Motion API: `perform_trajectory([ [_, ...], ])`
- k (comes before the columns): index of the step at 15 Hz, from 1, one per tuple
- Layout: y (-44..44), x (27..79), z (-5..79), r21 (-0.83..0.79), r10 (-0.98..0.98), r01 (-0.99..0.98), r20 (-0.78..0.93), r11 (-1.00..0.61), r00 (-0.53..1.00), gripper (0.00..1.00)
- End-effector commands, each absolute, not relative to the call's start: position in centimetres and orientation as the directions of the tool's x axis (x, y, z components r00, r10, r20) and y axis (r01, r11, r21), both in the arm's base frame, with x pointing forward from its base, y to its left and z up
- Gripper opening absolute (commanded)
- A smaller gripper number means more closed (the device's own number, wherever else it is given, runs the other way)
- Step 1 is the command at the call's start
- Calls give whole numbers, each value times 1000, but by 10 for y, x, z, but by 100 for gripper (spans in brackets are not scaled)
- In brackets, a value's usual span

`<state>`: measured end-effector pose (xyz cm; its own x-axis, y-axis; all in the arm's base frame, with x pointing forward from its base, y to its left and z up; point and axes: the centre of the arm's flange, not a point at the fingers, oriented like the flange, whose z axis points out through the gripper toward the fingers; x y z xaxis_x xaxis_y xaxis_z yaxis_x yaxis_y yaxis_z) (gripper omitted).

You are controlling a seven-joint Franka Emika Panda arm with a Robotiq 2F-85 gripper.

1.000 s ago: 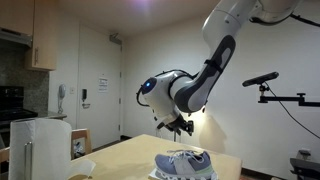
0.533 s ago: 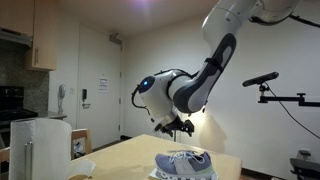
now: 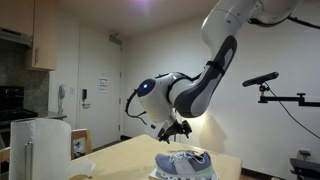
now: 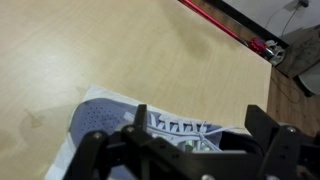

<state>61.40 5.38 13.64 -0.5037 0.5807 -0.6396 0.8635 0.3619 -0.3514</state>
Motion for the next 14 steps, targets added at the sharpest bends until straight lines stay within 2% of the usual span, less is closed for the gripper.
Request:
perform_trajectory([
  [1,54,614,135,-353,576,860,-640,368,-509,100],
  [5,50,615,133,-346,584,867,-641,358,-497,100],
  [8,50,619,124,-346,587,842,-606,413,-537,100],
  [14,65,620,111,-177,654,879,-607,442,-451,100],
])
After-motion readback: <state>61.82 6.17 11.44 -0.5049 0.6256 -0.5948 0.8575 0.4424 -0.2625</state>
